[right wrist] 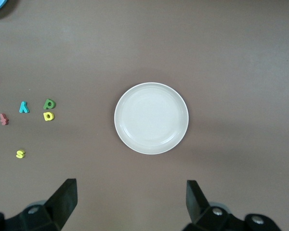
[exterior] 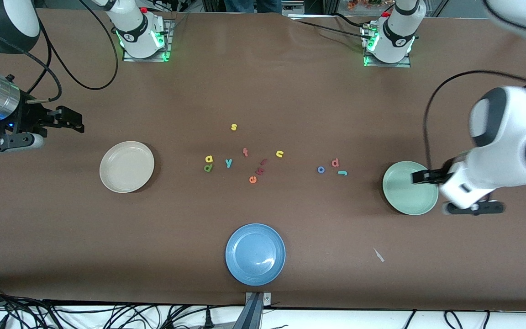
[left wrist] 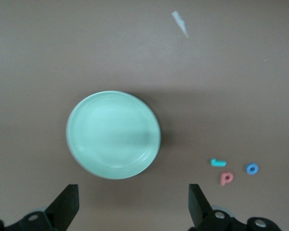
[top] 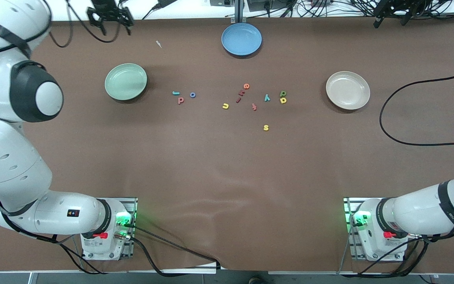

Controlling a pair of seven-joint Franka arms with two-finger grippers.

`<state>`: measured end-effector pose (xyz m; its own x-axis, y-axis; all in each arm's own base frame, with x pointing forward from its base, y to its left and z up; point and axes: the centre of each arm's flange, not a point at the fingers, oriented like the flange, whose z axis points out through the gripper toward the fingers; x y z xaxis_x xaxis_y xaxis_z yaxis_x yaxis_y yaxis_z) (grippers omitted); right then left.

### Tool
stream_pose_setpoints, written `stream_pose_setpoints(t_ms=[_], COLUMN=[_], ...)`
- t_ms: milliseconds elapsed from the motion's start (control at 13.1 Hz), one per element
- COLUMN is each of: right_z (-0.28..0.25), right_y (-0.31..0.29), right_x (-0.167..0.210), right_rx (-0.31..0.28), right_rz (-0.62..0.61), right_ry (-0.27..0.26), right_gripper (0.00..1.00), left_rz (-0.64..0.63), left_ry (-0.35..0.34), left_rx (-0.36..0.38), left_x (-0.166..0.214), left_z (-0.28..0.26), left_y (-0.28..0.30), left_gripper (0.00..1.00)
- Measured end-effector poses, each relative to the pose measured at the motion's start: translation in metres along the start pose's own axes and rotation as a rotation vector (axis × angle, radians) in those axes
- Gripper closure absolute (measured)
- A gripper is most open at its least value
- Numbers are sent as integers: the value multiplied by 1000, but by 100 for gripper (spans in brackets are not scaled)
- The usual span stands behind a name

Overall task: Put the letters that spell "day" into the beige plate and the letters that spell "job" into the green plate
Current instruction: 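Reach the left gripper to the cyan letter while the right gripper approaches letters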

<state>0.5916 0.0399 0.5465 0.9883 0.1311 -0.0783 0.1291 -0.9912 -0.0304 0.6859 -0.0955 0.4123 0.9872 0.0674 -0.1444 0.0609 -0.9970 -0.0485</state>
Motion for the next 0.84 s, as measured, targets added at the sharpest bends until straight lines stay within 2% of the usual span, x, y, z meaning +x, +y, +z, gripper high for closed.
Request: stream_pose_setpoints(t_ms=[228, 457, 533, 685, 837], right_z=[5, 10, 12, 16, 23], right_y=[-3, -9, -12, -21, -32], right_x=[2, 5, 6, 8, 11], right_rx=[0, 0, 0, -1, -4], right_rz=[-6, -15, -20, -35, -28], right_ry=[-9, -17, -20, -27, -36], right_gripper=[0, 0, 0, 0, 0], left_rz=[-51, -115, -128, -165, -173], left_ry=[-5, -46, -58, -71, -88], left_rx=[8, 27, 13, -68, -85], left_x=[9, 7, 3, -5, -16], left_z=[57, 127, 147, 177, 201], left_y=[61, 93, 99, 107, 109], left_gripper=[0, 0, 0, 0, 0])
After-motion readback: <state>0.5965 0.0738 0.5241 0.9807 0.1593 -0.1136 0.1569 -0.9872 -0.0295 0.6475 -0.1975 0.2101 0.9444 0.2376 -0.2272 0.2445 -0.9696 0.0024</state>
